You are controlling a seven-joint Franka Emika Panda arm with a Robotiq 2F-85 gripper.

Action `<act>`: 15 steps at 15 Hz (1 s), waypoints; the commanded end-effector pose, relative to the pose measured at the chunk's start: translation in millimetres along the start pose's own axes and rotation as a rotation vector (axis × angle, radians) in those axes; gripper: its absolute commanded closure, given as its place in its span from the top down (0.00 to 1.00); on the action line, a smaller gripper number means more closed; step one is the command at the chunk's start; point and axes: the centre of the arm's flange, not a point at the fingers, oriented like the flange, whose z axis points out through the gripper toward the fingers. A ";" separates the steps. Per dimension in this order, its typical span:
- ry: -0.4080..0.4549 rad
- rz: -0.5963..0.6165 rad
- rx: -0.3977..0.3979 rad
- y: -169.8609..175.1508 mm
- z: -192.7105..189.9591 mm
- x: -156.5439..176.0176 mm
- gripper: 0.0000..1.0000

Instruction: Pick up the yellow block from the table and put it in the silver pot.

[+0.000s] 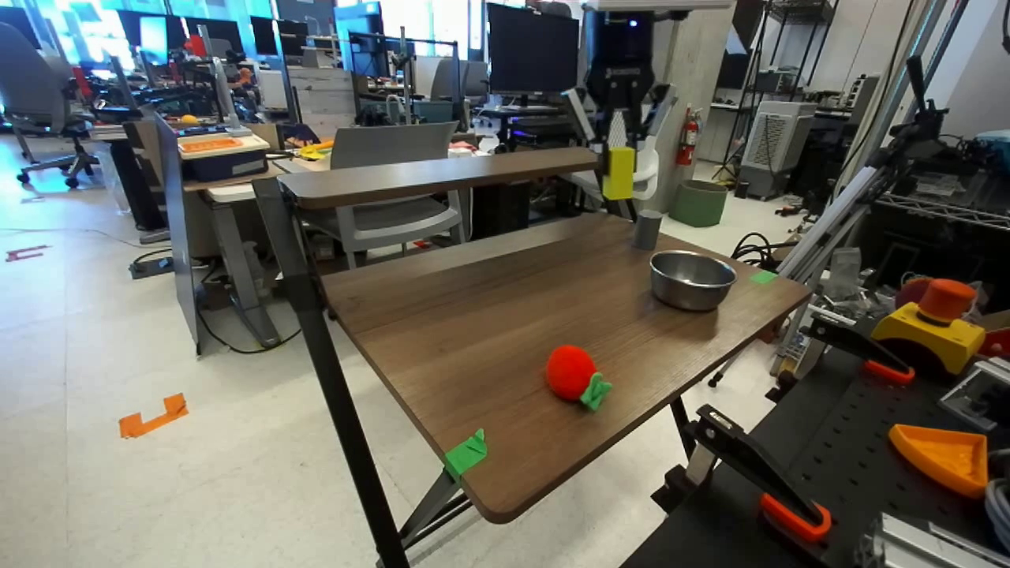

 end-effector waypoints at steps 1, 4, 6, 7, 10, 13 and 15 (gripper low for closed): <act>-0.010 -0.084 -0.019 72.8 -0.7 -38.7 0.08; -0.029 -0.114 -0.030 106.2 14.8 -41.4 0.08; -0.034 -0.107 -0.020 117.8 26.0 -38.8 0.08; -0.029 -0.090 -0.016 122.2 31.4 -36.7 0.08; 0.005 -0.034 0.012 130.2 43.5 -27.3 0.08; 0.029 0.014 0.048 128.6 57.2 -16.8 0.08; 0.032 0.045 0.054 123.5 70.2 -12.5 0.08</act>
